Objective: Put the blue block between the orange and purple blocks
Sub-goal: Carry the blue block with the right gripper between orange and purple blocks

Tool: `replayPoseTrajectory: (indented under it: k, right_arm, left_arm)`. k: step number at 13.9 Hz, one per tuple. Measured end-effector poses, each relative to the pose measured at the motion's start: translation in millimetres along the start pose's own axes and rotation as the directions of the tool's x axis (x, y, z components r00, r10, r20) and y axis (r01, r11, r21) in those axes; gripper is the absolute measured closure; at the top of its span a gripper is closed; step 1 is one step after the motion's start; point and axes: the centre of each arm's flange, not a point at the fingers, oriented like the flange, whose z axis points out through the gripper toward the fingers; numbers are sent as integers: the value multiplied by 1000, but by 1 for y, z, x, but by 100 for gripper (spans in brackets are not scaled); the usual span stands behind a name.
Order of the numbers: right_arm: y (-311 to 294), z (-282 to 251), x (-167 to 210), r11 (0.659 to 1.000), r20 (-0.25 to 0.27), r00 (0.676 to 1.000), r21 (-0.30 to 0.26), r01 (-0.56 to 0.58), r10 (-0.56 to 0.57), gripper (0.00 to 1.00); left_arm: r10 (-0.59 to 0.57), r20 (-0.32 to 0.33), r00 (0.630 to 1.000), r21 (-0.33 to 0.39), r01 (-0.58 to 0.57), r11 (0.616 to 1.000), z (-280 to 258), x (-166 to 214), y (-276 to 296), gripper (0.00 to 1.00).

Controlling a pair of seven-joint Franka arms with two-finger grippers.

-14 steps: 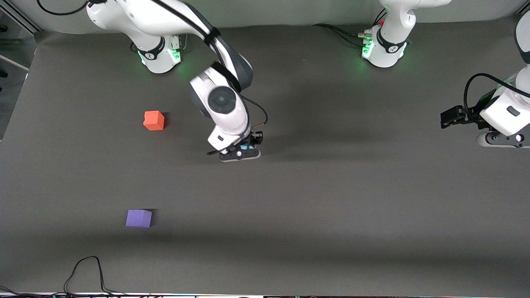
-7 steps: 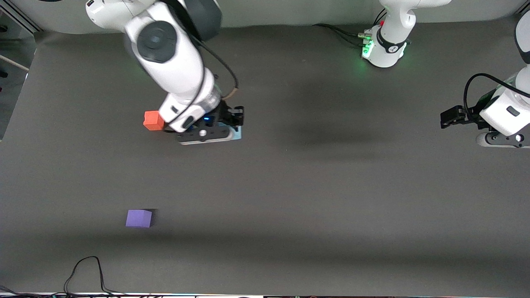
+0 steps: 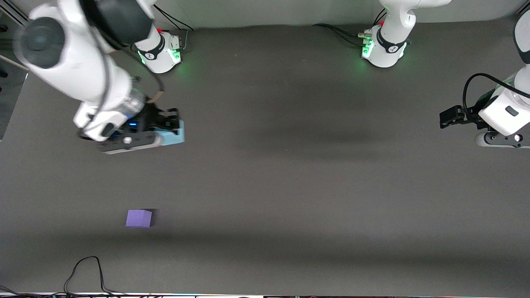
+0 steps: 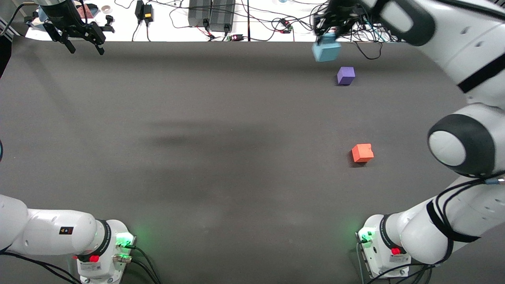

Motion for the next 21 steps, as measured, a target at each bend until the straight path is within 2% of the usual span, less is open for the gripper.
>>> replayPoseTrajectory:
  k: [5, 8, 10, 13, 17, 21]
  right_arm:
    - [126, -22, -29, 999, -3, 1000, 35, -7, 7, 49]
    - [181, -8, -39, 998, 27, 999, 51, -38, 37, 50]
    - [199, 3, -44, 998, 44, 999, 63, -31, 29, 50]
    - [198, 19, -46, 998, 23, 1000, 65, -22, 21, 50]
    - [194, 90, -57, 998, -32, 999, 52, -27, 28, 50]
    - [205, 181, -66, 998, -44, 997, 39, -57, 59, 50]
  left_arm:
    - [0, 0, 1000, 0, 0, 1000, 0, 0, 0, 0]
    - [0, 0, 1000, 0, 0, 1000, 0, 0, 0, 0]
    - [0, 0, 1000, 0, 0, 1000, 0, 0, 0, 0]
    - [0, 0, 1000, -1, 0, 1000, 0, 0, 0, 0]
    - [0, 0, 1000, -1, 0, 1000, 0, 0, 0, 0]
    - [0, 1, 1000, -1, 0, 1000, 0, 0, 0, 0]
